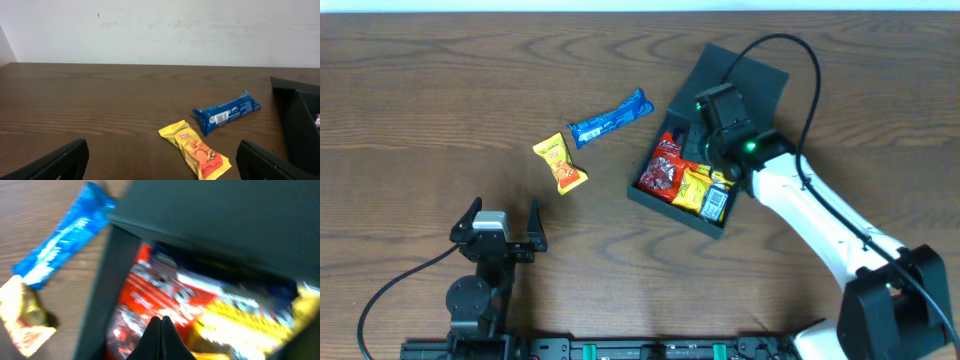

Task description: Pack container

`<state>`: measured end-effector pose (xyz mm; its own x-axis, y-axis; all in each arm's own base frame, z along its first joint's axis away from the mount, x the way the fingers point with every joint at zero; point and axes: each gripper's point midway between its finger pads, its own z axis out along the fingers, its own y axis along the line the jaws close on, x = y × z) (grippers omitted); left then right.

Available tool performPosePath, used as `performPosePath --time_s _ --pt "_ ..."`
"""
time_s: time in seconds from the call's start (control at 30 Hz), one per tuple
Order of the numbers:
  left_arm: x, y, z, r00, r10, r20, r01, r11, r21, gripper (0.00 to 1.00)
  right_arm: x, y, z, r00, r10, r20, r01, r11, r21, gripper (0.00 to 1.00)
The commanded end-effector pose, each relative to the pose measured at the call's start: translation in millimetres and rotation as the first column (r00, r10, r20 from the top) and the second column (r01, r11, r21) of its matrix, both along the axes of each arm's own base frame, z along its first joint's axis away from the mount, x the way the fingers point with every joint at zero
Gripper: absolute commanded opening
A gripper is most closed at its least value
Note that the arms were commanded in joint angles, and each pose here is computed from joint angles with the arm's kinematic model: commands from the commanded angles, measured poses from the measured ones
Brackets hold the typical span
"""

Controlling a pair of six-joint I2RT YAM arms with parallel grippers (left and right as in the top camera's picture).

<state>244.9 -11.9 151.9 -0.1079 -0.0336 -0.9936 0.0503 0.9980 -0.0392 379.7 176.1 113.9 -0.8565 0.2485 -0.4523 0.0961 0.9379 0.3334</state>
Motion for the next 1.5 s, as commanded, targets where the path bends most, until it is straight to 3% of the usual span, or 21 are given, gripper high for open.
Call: performPosePath --time_s 0.0,0.53,0.83,1.2,1.33,1.47 --pt "-1.3 -1.4 -16.6 0.998 -0.009 -0.055 0.009 1.000 0.000 0.95 4.7 18.8 -1.7 0.977 0.213 0.029 -0.214 0.975 0.056 0.02" --pt "-1.3 -1.4 -16.6 0.998 -0.009 -0.055 0.009 1.000 0.000 0.95 75.6 41.9 -42.4 0.972 0.229 0.054 -0.233 0.968 0.092 0.01" --pt "-1.2 -1.4 -16.5 0.998 -0.009 -0.055 0.009 1.000 0.000 0.95 97.7 50.9 -47.0 0.970 0.230 0.077 -0.236 0.967 0.096 0.02" --pt "-1.3 -1.4 -16.6 0.998 -0.009 -0.055 0.009 1.000 0.000 0.95 95.0 94.2 -26.2 0.931 0.321 0.173 -0.351 0.918 0.184 0.02" --pt "-1.3 -1.4 -16.6 0.998 -0.009 -0.055 0.009 1.000 0.000 0.95 78.6 95.9 -30.7 0.936 0.340 0.095 -0.352 0.919 0.179 0.01" --pt "-1.2 -1.4 -16.5 0.998 -0.009 -0.055 0.009 1.000 0.000 0.95 42.1 94.8 -19.6 0.931 0.366 -0.019 -0.358 0.920 0.162 0.01"
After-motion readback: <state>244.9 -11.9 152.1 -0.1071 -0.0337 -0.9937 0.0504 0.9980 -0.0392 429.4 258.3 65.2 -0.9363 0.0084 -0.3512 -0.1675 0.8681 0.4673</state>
